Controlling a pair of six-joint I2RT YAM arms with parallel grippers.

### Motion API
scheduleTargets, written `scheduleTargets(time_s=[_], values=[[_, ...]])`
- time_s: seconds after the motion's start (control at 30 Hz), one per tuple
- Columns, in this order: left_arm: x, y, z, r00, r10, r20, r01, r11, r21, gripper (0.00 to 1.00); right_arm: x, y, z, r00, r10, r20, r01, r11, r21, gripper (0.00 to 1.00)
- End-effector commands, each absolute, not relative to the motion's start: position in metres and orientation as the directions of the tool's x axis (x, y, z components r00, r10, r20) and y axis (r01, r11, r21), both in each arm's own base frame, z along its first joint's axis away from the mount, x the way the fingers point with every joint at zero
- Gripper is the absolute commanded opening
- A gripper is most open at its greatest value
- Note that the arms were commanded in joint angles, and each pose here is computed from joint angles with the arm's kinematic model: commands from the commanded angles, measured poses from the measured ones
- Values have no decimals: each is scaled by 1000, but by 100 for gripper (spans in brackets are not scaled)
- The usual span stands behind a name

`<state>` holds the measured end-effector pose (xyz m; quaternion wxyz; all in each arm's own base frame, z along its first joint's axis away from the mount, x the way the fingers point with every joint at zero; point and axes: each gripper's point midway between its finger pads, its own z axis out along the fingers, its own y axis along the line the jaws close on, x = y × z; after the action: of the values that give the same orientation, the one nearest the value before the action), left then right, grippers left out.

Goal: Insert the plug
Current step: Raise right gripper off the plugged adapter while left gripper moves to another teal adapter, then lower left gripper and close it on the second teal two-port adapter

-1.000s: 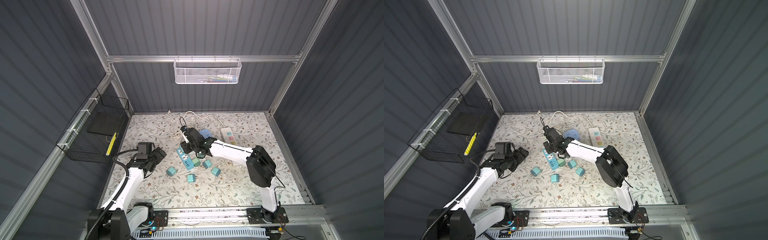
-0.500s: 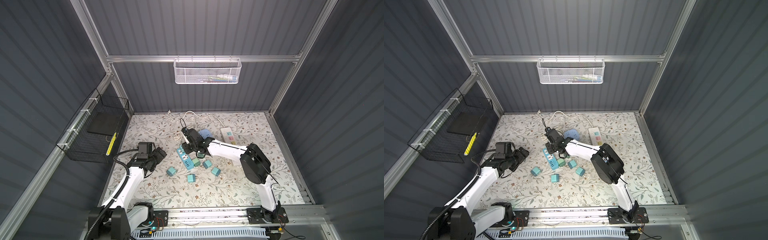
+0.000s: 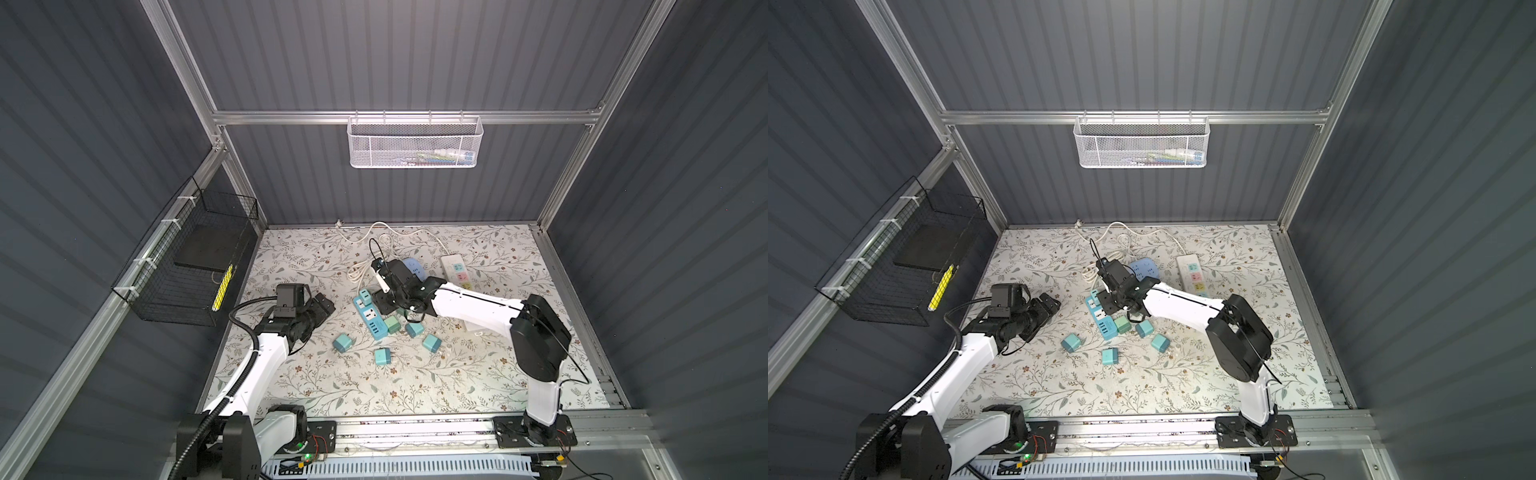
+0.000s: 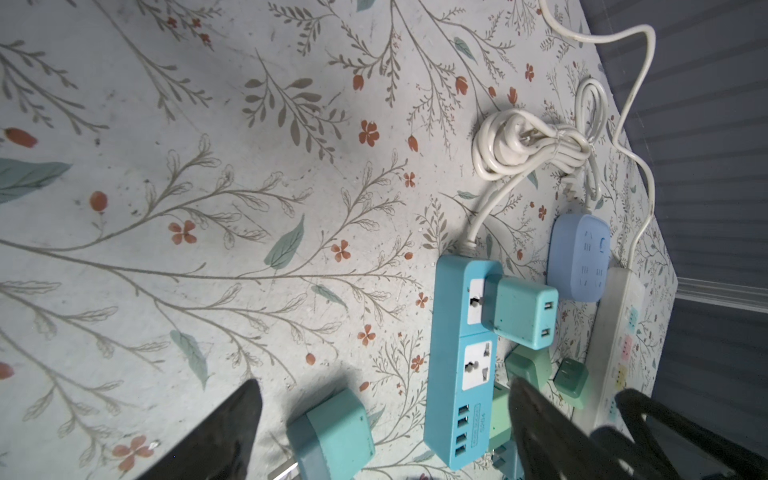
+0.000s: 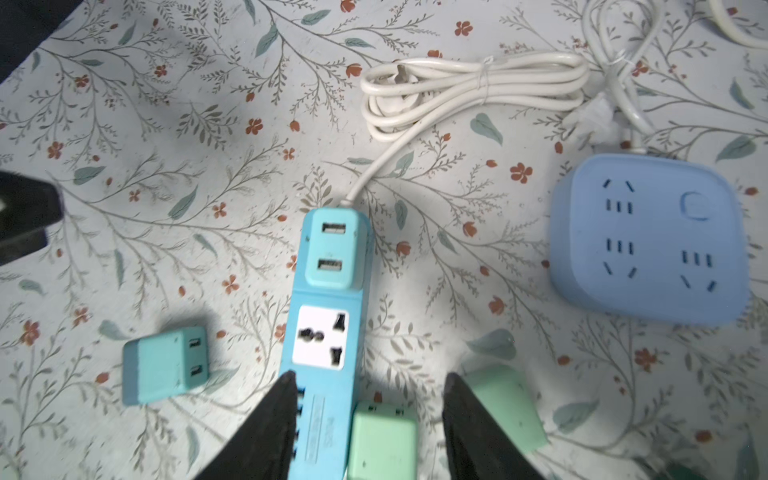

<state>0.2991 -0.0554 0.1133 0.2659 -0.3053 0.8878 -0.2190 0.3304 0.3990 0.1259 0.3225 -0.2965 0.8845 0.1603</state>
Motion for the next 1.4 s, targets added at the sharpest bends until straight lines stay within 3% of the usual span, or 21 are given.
scheduleTargets(time_s=[0.0, 0.23, 0.43, 0.8, 0.93, 1.17, 1.37], values=[[303, -63, 124, -698, -624, -350, -361, 729, -581, 94, 295, 390, 91, -645, -520, -560, -656, 753, 56, 60], [291, -64, 110, -751, -568, -335, -351, 774, -526, 88, 278, 394, 68, -670, -550, -499, -660, 749, 60, 59], [269, -80, 90, -827, -409, -387, -276, 893, -355, 88, 283, 372, 92, -657, -521, -545, -628, 778, 14, 60], [262, -116, 47, -926, -259, -273, -160, 927, -338, 88, 286, 331, 145, -618, -450, -645, -588, 809, -2, 69], [253, -136, 44, -948, -163, -273, -83, 955, -284, 87, 294, 318, 156, -626, -386, -678, -552, 833, 36, 69], [237, -144, 47, -951, -139, -277, -69, 967, -247, 83, 295, 297, 158, -639, -344, -688, -525, 849, 63, 69], [234, -112, 41, -952, -120, -282, -117, 993, -27, 78, 298, 290, 160, -638, -325, -698, -516, 854, 73, 66]])
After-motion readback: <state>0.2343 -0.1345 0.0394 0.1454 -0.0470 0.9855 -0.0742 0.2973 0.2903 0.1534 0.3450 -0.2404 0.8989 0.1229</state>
